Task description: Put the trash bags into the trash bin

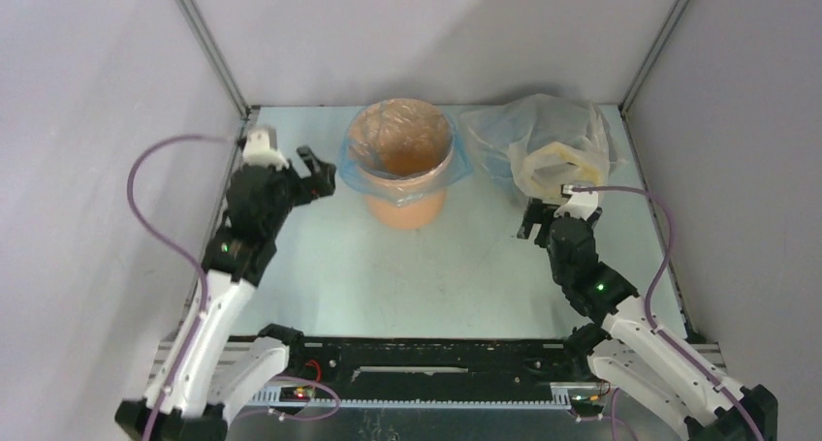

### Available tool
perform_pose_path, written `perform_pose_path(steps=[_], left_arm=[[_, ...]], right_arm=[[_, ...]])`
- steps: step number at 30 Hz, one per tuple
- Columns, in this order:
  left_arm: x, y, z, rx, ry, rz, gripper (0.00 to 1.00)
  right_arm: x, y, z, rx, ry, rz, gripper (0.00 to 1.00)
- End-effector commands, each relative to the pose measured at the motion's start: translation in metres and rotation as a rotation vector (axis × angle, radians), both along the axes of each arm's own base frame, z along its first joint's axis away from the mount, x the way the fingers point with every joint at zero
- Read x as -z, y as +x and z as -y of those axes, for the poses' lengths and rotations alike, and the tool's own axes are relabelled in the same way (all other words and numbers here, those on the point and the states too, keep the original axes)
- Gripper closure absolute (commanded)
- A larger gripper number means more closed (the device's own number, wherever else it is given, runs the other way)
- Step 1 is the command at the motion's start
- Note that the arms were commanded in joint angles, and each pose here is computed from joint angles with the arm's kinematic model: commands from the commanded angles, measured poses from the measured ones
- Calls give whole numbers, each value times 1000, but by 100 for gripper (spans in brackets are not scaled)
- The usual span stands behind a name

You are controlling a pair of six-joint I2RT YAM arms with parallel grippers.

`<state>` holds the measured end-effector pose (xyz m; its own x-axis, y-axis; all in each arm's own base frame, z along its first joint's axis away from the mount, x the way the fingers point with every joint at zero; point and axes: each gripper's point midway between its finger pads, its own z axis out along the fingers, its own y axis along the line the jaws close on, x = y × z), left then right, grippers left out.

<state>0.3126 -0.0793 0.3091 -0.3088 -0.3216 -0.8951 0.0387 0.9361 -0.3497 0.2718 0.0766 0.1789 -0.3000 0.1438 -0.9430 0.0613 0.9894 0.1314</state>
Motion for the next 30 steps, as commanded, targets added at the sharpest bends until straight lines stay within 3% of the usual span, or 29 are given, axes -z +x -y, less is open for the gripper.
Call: perform_pose_path(steps=[1,6,8,11,15,18,20,23,26,28,30], left_arm=[[41,-6,-20,-107,-41,132,0],[89,-15,-50,-249,4,183,0],[98,-16,-64,-316,40,204,0],[106,-15,-76,-352,119,238,0],[115,-6,-87,-377,186,272,0],[122,4,-102,-409,185,283,0],[124,9,-112,-426,203,279,0],[124,17,-120,-424,228,329,0],[129,29,-126,-395,157,306,0],[122,34,-125,-361,115,351,0],[117,36,-120,-311,108,413,0]], right_arm=[[-19,15,38,250,-6,154,7],[10,30,34,158,-120,206,12],[1,35,42,157,-125,325,13],[4,36,48,72,-143,392,18],[24,40,66,39,-124,362,21],[37,47,72,37,-130,337,18],[39,55,80,75,-148,341,1],[51,69,85,77,-122,315,0],[62,85,87,67,-121,280,0],[73,94,80,7,-112,182,0],[75,95,79,-12,-107,179,0]])
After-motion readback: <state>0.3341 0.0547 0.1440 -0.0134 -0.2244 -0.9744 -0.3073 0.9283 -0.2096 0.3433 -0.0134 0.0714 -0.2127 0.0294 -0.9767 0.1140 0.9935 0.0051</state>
